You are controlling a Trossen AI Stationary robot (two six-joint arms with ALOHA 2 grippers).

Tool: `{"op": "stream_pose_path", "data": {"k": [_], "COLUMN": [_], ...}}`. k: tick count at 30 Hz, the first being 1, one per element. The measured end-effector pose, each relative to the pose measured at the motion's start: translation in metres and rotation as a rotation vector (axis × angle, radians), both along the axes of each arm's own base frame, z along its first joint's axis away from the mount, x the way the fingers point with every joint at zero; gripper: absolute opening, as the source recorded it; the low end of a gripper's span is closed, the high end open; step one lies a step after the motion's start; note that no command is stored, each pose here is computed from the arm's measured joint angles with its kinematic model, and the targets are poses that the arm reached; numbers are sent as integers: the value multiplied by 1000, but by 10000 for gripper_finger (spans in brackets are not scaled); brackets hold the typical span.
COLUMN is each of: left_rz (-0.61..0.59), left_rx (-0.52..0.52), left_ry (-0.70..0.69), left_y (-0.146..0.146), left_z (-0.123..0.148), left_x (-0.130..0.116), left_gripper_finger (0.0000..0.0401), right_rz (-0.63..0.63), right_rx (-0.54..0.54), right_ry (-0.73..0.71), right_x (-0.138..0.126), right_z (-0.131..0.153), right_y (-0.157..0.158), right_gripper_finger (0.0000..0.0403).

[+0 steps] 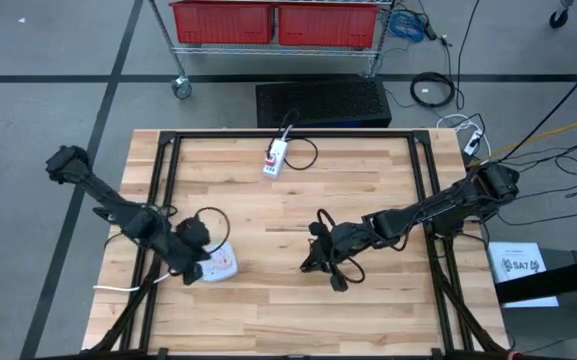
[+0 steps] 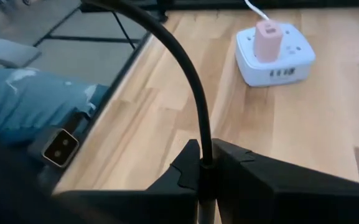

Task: Insert USB
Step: Insert the black charger cable into the light pink charger adapter

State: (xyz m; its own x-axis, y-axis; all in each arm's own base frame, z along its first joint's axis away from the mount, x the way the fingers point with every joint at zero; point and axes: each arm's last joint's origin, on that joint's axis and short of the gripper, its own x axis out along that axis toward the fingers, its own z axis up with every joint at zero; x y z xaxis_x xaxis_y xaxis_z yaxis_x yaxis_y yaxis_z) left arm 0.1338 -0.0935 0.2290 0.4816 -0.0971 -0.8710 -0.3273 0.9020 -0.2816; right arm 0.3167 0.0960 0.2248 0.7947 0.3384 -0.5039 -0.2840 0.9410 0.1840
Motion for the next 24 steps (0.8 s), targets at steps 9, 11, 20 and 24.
{"op": "stream_pose_path", "data": {"k": [9, 11, 20, 24], "left_rz": [113, 146, 195, 167], "left_rx": [24, 54, 249, 324], "left_ry": [239, 281, 290, 209], "left_y": [-24, -27, -30, -28], "left_z": [-33, -42, -72, -79], "left_x": [-18, -19, -5, 11], "left_gripper_finger": [2, 2, 2, 2], "right_rz": [-16, -20, -27, 25], "right_rx": [-40, -48, -84, -52], "right_ry": [50, 78, 77, -5], "right_x": [-2, -4, 1, 7], "right_z": [-5, -7, -8, -2], "right_y": [-3, -5, -26, -38], "right_gripper_finger": [2, 2, 2, 2]}}
